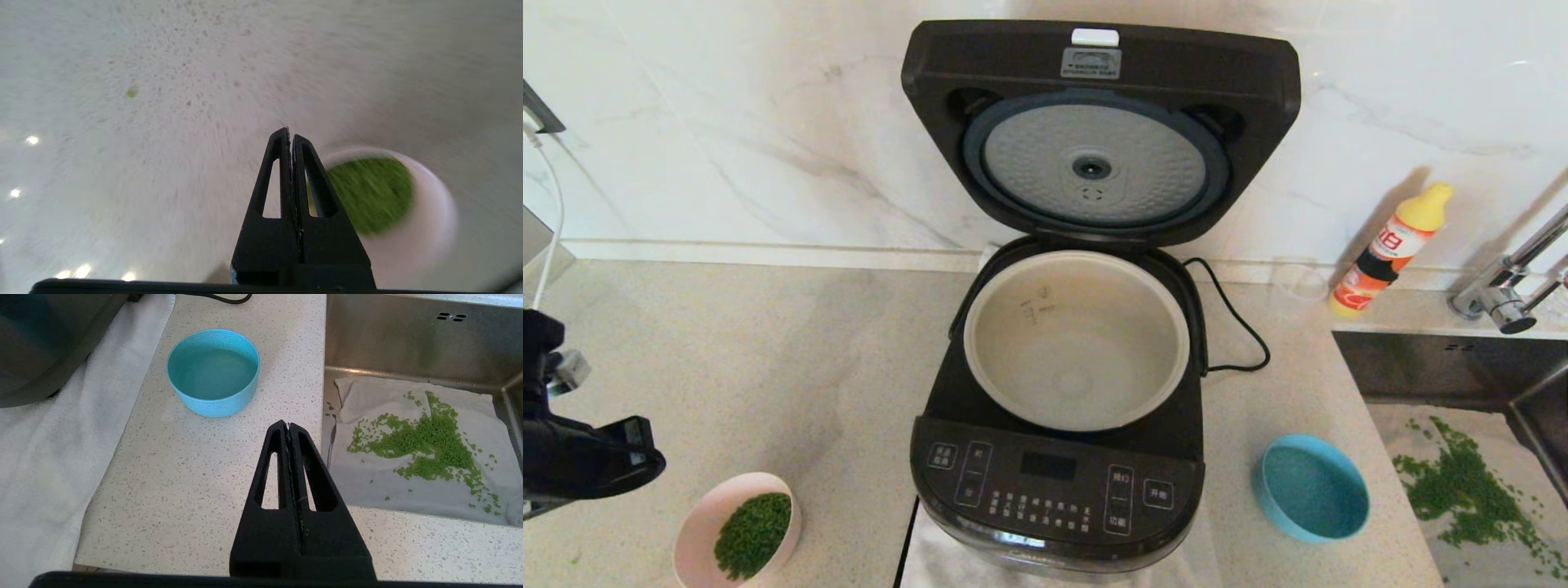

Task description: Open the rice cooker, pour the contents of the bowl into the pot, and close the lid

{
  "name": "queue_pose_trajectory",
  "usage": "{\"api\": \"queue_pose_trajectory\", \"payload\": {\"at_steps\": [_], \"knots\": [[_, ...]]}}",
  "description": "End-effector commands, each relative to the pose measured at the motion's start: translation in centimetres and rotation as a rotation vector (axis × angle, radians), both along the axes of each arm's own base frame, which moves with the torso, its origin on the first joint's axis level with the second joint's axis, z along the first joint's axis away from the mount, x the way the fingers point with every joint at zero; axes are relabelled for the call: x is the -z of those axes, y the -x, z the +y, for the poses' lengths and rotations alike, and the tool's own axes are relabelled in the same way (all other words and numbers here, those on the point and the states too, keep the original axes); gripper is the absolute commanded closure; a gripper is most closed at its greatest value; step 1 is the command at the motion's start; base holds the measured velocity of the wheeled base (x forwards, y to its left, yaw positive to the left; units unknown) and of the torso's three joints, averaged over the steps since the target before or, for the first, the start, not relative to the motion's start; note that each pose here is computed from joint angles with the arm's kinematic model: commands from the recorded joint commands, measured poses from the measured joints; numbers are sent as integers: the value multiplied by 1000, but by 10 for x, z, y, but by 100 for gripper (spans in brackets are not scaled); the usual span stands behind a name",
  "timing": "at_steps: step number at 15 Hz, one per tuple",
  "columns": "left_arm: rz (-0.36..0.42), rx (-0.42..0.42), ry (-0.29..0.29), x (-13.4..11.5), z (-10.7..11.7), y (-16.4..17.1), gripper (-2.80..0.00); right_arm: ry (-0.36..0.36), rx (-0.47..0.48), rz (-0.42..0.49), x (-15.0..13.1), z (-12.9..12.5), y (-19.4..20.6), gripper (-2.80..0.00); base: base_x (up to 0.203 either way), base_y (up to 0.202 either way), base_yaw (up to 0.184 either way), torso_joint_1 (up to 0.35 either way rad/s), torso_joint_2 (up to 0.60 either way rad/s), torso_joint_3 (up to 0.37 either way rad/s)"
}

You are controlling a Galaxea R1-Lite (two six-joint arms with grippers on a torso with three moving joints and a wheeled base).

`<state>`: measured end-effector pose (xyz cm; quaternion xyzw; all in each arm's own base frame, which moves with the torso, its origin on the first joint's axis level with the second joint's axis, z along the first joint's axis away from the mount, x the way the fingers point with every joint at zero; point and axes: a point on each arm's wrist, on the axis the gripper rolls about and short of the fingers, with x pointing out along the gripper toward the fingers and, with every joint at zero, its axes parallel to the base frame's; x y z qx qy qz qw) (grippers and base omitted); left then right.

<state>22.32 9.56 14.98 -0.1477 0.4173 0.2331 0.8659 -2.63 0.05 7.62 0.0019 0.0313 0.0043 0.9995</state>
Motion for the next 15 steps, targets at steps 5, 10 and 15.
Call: {"api": "queue_pose_trajectory", "payload": {"at_steps": [5, 10, 15], "knots": [[-17, 43, 117, 28, 9, -13, 0, 0, 0, 2, 0, 0, 0, 0, 0, 0, 0, 0, 0, 0], [-62, 67, 182, 24, 7, -14, -280, 0, 0, 2, 0, 0, 0, 0, 0, 0, 0, 0, 0, 0], [-17, 70, 247, 42, 10, -25, -280, 0, 0, 1, 0, 0, 0, 0, 0, 0, 0, 0, 0, 0]]}}
